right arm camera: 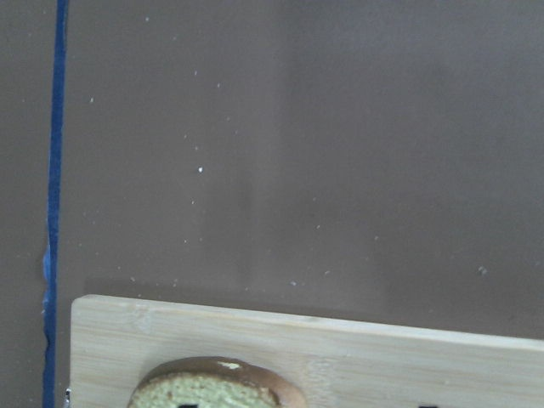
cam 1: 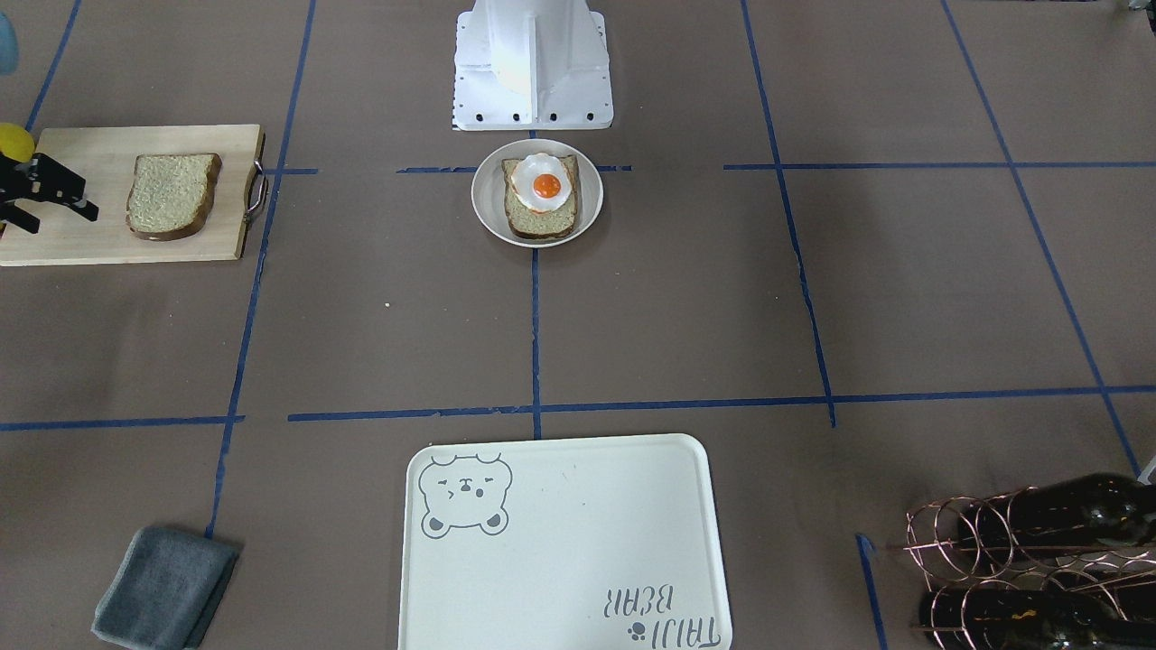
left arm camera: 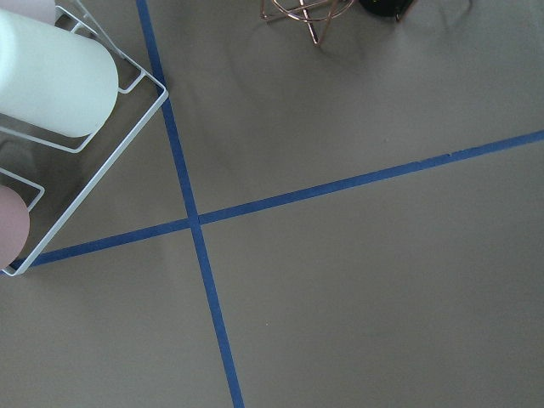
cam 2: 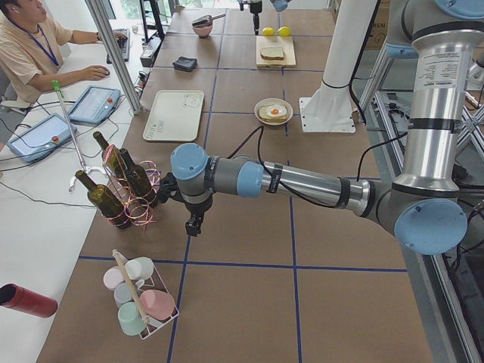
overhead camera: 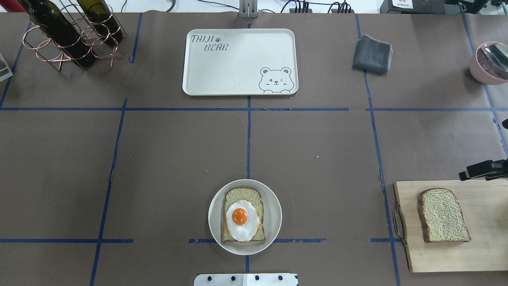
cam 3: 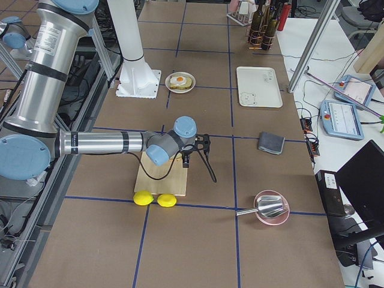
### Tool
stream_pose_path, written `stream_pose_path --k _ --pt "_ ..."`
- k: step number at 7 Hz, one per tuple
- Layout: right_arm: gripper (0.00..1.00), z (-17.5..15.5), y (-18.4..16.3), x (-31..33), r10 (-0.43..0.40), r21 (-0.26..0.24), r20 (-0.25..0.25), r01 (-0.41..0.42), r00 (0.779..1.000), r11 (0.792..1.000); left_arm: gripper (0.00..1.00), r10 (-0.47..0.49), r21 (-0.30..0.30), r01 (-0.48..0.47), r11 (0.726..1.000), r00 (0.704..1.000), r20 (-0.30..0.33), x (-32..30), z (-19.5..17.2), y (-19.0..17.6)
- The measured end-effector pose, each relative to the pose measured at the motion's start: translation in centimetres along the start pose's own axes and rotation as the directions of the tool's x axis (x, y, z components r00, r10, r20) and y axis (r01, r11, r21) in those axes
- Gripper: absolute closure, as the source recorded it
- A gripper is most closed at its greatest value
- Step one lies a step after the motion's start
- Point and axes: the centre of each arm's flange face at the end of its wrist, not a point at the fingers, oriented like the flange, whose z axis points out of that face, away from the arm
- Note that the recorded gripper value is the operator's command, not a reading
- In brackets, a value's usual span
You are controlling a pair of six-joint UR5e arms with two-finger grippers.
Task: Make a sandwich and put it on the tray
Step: 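Lower the right gripper onto the bread slice on the cutting board and grasp it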
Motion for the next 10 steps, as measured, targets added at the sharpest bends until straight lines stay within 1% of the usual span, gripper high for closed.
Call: stream_pose_path --k 1,2,3,6,7,8,10 --pt "0.10 1.8 2.0 -1.0 0.017 0.004 0.001 -0.017 1.000 1.000 0.00 -0.001 0.002 0.001 1.000 1.000 0.000 0.1 -0.1 0.0" --pt "0.14 2.7 3.3 -1.2 0.024 -0.001 -0.006 -0.024 1.000 1.000 0.00 -0.013 0.002 0.013 1.000 1.000 0.000 0.2 -0.1 0.0" --pt "0.19 3.3 4.2 -1.2 0.039 -0.011 -0.014 -0.039 0.999 0.999 0.00 -0.030 0.002 0.030 1.000 1.000 -0.001 0.3 -0.1 -0.1" --pt "0.23 4.7 5.5 -1.4 0.091 -0.035 -0.038 -0.092 0.995 0.995 0.00 -0.043 0.001 0.043 0.999 0.999 -0.002 0.7 0.0 -0.2" --pt "0.30 4.7 5.9 -1.1 0.097 -0.039 -0.046 -0.099 0.994 0.994 0.00 -0.042 0.002 0.042 0.999 0.999 -0.002 0.8 -0.1 -0.3" --pt "0.45 4.7 6.0 -0.9 0.100 -0.041 -0.050 -0.103 0.994 0.994 0.00 -0.040 0.004 0.040 0.999 0.999 -0.002 1.0 -0.2 -0.3" --pt "0.67 4.7 6.2 -0.6 0.111 -0.044 -0.055 -0.114 0.992 0.993 0.00 -0.037 0.007 0.037 0.999 0.999 0.000 1.1 -0.3 -0.4"
